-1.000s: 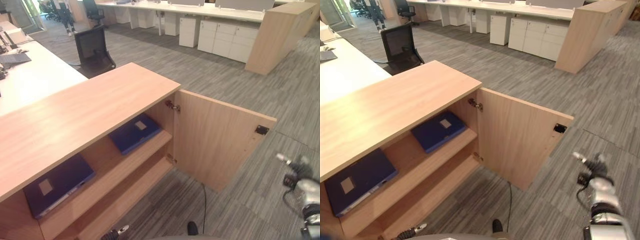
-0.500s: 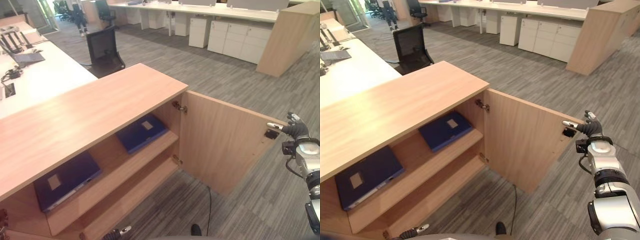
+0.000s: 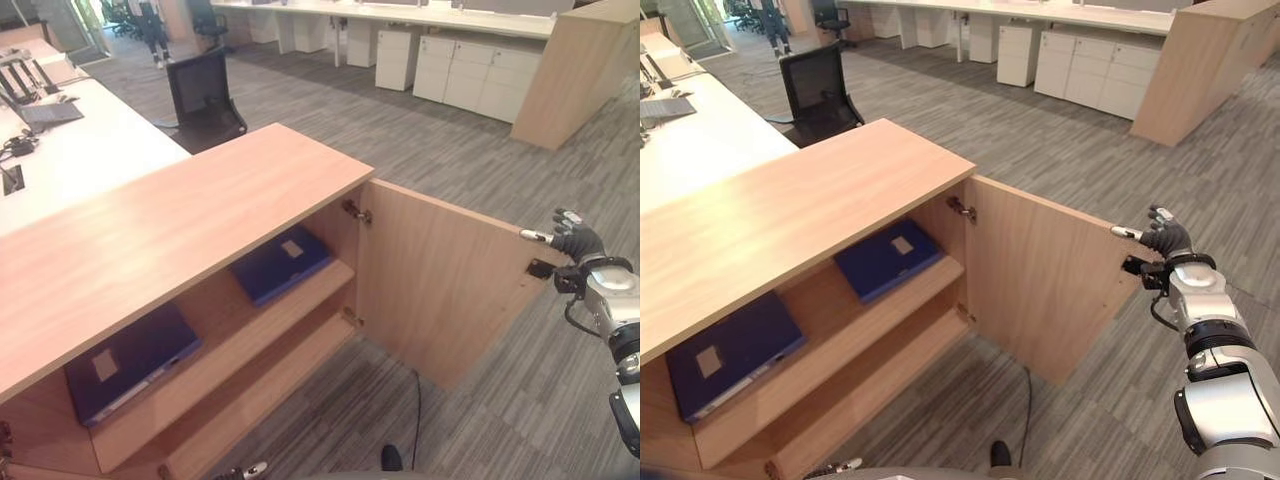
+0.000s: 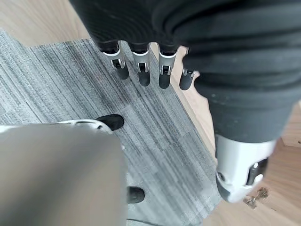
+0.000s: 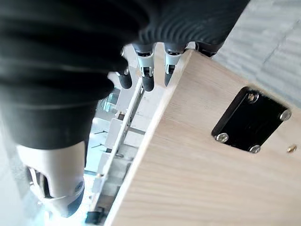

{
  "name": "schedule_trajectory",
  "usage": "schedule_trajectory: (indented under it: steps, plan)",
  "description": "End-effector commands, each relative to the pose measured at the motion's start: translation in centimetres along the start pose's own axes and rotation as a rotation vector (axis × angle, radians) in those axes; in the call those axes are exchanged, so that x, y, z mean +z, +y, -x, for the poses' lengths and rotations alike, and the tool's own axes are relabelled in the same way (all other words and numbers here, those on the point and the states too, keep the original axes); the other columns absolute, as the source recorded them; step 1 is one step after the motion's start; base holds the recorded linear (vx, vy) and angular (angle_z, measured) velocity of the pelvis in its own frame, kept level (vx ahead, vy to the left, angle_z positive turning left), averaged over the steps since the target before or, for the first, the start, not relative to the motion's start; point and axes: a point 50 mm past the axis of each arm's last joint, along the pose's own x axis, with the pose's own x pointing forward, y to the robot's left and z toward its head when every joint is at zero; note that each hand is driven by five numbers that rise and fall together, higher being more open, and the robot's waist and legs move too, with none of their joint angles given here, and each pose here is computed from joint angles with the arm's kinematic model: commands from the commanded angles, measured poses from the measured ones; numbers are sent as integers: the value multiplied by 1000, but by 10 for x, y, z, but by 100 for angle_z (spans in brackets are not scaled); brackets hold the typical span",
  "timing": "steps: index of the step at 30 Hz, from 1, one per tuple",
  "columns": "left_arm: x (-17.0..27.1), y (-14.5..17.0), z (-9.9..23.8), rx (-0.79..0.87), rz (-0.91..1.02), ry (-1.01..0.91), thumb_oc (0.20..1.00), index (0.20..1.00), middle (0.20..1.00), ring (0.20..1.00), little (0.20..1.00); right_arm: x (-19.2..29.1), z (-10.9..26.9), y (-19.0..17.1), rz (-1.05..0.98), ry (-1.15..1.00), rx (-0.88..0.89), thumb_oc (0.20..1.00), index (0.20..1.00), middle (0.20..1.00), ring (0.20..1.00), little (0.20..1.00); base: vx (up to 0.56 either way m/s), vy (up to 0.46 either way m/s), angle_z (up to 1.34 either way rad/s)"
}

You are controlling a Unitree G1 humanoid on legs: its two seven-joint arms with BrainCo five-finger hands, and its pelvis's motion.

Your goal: Put the empty folder in the office cabinet

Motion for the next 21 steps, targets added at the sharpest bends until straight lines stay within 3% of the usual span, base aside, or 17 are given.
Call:
schedule_trajectory:
  steps: [1, 3, 4, 5, 6, 9, 11, 14, 21]
  plan:
    - [17, 2, -1, -20, -83, -18, 1000, 1000, 1000, 1000, 1000, -7, 2, 114, 55, 30, 535, 1000, 1000, 1000, 1000, 1000, -17, 8, -9]
    - [20, -2, -1, -41, -93, -31, 1000, 1000, 1000, 1000, 1000, -15, 9, 131, 236, 68, 661, 1000, 1000, 1000, 1000, 1000, -37, 19, -18]
    - [26, -5, -2, -57, -104, -56, 1000, 1000, 1000, 1000, 1000, -19, 21, 146, 379, 76, 806, 1000, 1000, 1000, 1000, 1000, -35, 19, -24]
    - [26, -5, -2, -58, -104, -56, 1000, 1000, 1000, 1000, 1000, -19, 21, 146, 380, 77, 806, 1000, 1000, 1000, 1000, 1000, -39, 30, -21]
    - [33, -9, -2, -82, -126, -83, 1000, 1000, 1000, 1000, 1000, -29, 41, 163, 561, 98, 1013, 1000, 1000, 1000, 1000, 1000, -26, 24, -17]
    - [41, -12, -2, -94, -133, -119, 1000, 1000, 1000, 1000, 1000, -31, 61, 175, 622, 87, 1183, 1000, 1000, 1000, 1000, 1000, -28, 13, -9]
    - [47, -11, -1, -100, -163, -139, 1000, 1000, 1000, 1000, 1000, -18, 96, 196, 646, 29, 1467, 1000, 1000, 1000, 1000, 1000, -45, 32, 2]
    - [44, -4, -1, -76, -155, -131, 1000, 1000, 1000, 1000, 1000, 7, 113, 202, 611, -55, 1576, 1000, 1000, 1000, 1000, 1000, -46, 28, 5]
    - [39, 2, 0, -48, -132, -119, 1000, 1000, 1000, 1000, 1000, 40, 121, 212, 482, -168, 1623, 1000, 1000, 1000, 1000, 1000, -35, 27, 9]
